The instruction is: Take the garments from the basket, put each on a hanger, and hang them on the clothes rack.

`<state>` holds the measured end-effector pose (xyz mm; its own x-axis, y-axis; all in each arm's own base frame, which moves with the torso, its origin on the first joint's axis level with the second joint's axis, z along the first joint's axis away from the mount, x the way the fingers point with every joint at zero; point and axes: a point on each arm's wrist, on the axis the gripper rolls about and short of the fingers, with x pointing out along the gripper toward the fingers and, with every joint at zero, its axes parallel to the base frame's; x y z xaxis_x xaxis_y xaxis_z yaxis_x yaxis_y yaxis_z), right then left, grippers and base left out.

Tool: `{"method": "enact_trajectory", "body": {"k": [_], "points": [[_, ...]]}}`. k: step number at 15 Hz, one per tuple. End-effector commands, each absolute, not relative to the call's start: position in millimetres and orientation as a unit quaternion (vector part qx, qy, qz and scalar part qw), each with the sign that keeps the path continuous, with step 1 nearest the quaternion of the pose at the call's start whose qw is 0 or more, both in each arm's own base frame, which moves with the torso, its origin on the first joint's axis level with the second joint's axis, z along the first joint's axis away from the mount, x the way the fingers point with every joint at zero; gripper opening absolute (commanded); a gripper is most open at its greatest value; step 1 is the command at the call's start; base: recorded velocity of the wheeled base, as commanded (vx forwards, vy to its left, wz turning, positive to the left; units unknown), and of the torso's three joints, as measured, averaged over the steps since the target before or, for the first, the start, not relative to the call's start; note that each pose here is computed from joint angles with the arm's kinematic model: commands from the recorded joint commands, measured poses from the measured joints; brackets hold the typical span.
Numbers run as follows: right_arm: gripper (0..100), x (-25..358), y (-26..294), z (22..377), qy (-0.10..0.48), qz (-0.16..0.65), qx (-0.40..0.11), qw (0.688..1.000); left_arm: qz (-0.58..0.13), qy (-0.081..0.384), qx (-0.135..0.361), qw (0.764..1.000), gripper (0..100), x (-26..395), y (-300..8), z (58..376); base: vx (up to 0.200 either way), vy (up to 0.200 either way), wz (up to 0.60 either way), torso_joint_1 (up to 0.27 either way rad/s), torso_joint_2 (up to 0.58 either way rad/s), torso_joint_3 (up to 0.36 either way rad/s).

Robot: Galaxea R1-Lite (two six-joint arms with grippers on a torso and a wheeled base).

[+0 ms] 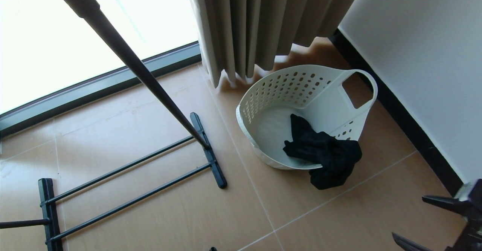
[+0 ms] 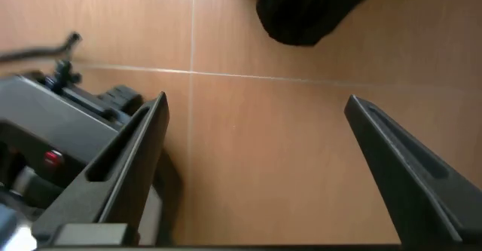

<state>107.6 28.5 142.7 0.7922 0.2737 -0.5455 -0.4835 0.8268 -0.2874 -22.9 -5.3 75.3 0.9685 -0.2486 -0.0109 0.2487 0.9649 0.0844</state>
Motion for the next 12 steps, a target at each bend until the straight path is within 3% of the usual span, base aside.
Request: {"method": "enact_trajectory", "body": {"k": [1, 5, 9, 12], "points": [[100, 175, 36, 143, 0.276, 0.240, -0.332, 0.869, -0.126, 0.000, 0.043, 0.991, 100, -23, -5, 75, 0.000, 0.000, 0.00, 0.000, 0.00, 0.000], [100, 238, 26, 154, 0.241, 0.252, -0.498, 0.794, -0.126, 0.000, 0.043, 0.991, 100, -23, -5, 75, 0.000, 0.000, 0.00, 0.000, 0.00, 0.000], [100, 304, 39, 159, 0.224, 0.240, -0.546, 0.771, -0.126, 0.000, 0.043, 0.991, 100, -23, -5, 75, 0.000, 0.000, 0.00, 0.000, 0.00, 0.000], [100, 325, 56, 155, 0.223, 0.234, -0.561, 0.762, -0.126, 0.000, 0.043, 0.991, 100, -23, -5, 75, 0.000, 0.000, 0.00, 0.000, 0.00, 0.000]]}}
